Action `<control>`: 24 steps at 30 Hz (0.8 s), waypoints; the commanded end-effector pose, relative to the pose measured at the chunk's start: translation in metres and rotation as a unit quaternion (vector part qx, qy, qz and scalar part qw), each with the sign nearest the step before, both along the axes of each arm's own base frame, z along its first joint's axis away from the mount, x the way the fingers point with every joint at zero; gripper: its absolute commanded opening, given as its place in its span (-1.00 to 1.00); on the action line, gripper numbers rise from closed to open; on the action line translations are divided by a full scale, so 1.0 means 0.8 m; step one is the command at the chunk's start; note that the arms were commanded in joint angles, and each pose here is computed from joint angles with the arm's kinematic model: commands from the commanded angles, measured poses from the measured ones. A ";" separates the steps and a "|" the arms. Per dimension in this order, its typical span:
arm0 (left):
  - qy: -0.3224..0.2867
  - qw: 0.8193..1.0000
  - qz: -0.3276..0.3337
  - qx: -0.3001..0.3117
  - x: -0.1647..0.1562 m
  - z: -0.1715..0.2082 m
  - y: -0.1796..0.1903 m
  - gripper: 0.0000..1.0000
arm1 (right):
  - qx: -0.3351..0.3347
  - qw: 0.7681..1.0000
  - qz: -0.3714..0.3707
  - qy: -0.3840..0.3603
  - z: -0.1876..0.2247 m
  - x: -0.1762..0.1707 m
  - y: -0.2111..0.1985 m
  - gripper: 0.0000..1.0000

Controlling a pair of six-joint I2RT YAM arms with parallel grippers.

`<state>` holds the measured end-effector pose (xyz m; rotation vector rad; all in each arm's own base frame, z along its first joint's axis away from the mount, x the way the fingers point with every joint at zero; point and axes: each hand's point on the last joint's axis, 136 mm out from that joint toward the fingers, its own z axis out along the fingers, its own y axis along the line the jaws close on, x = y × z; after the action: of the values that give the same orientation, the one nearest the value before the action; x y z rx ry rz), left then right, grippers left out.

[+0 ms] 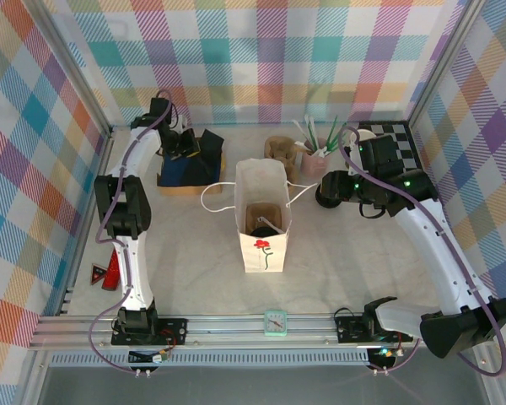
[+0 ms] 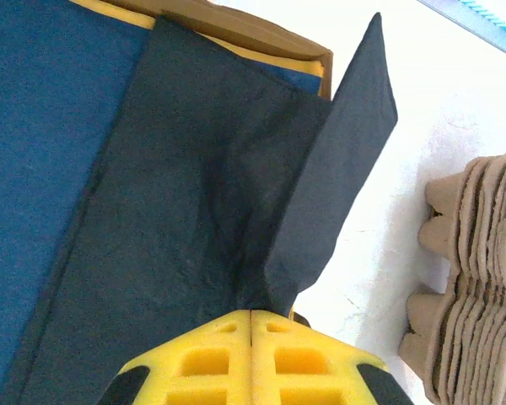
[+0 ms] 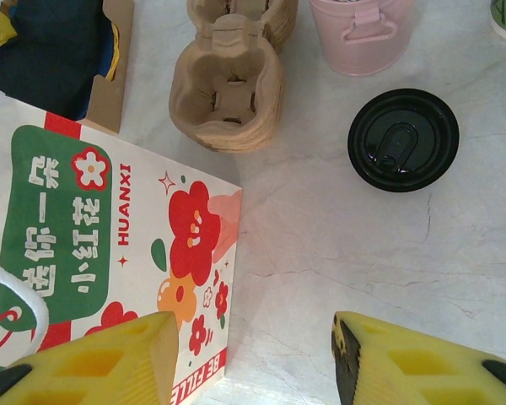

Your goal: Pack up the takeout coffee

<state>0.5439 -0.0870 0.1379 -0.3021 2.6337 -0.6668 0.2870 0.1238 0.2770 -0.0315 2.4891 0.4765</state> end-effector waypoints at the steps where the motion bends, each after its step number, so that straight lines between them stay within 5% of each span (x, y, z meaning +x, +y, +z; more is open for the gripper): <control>1: 0.022 0.999 0.024 0.001 0.000 -0.021 0.028 -0.89 | 0.017 1.000 0.002 -0.011 0.012 0.004 0.005 0.02; 12: 0.030 0.992 0.078 0.096 -0.001 -0.016 0.087 -0.33 | 0.020 1.000 0.003 -0.015 0.014 0.002 0.005 0.03; 24: -0.053 0.989 0.051 0.126 0.001 0.057 0.053 -0.18 | 0.028 1.000 0.005 -0.014 0.015 0.002 0.008 0.03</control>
<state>0.5434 -0.0312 0.1569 -0.3952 2.5970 -0.2987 0.2867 0.1277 0.2785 -0.0338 2.4857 0.5078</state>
